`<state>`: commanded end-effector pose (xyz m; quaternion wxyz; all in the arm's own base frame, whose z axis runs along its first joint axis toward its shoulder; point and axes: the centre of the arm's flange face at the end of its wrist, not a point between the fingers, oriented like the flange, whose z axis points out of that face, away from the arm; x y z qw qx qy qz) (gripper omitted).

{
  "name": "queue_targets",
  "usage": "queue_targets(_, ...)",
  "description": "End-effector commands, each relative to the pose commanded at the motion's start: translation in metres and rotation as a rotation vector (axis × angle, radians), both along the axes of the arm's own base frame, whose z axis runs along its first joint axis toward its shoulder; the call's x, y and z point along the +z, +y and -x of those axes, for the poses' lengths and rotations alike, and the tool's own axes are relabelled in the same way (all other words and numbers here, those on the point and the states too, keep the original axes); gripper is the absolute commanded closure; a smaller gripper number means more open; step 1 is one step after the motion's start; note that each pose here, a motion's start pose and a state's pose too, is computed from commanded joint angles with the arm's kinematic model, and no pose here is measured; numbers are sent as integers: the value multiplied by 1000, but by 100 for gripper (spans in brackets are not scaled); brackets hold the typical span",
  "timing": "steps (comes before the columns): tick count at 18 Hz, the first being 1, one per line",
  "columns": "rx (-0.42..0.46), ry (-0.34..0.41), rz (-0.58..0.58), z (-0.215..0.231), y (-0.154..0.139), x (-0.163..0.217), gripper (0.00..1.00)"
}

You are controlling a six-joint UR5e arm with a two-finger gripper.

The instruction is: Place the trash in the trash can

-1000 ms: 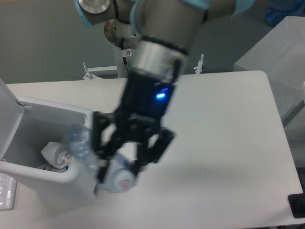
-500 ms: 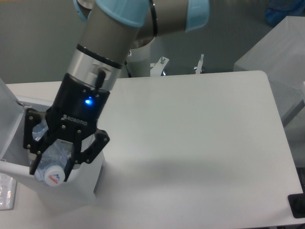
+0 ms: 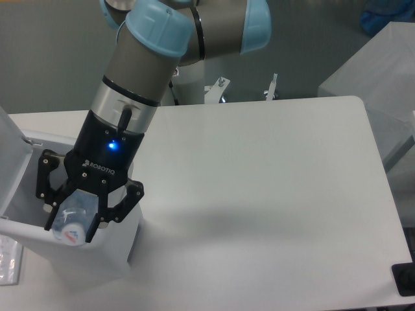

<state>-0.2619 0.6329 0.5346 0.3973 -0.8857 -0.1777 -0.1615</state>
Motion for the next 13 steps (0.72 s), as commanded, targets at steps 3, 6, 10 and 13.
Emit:
queue_targets(3,12,19,-1,-2,-4,7,0)
queue_targets(6,47,42,0,6,-11,18,0)
queue_targets(10,159,124,42,39,-28,24,0)
queue_targets(13,204,144,51,67,-38,24,0)
